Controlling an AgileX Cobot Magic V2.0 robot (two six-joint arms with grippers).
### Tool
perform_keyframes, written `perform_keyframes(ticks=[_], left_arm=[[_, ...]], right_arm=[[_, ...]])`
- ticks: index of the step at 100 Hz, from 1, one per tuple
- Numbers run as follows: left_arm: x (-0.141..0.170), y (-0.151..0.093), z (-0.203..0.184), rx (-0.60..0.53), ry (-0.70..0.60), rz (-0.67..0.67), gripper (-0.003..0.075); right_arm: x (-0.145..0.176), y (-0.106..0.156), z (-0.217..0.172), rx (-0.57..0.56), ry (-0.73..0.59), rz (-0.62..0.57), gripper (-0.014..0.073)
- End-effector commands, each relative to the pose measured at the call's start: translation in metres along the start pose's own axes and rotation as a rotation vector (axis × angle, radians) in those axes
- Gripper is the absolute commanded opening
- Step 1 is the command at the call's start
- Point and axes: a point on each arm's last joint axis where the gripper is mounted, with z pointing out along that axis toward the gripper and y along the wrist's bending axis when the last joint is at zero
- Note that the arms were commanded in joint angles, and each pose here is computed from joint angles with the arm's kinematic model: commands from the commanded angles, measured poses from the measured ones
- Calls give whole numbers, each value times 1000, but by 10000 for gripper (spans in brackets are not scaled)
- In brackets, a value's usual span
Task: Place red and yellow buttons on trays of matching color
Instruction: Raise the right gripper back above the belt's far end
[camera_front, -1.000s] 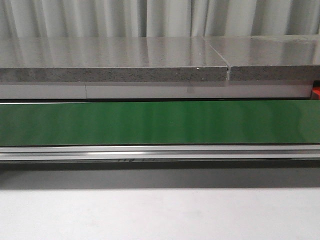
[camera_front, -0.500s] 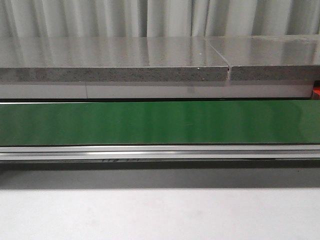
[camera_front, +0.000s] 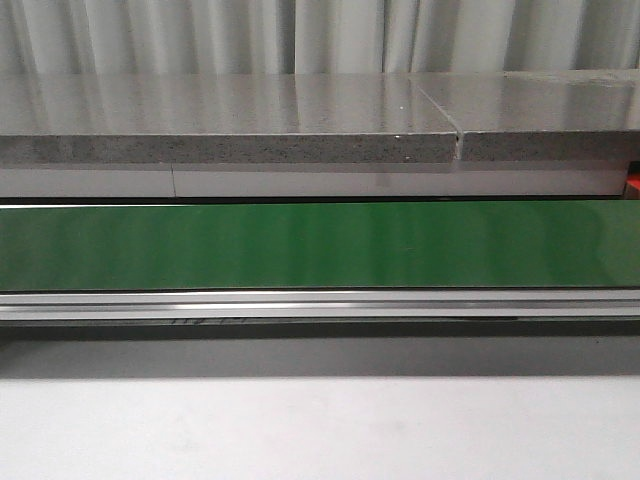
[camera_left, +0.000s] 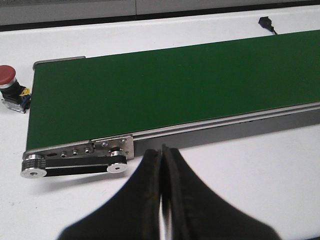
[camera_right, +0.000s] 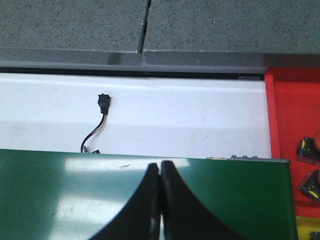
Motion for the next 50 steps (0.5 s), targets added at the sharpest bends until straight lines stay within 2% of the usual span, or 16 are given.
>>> perform_keyframes(ticks=[1, 50], left_arm=[[-13, -1, -5, 8, -89, -11, -21], [-13, -1, -5, 8, -89, -11, -21]], right_arm=[[-2, 3, -30, 0, -142, -19, -67], [88, 3, -91, -1, -244, -23, -67]])
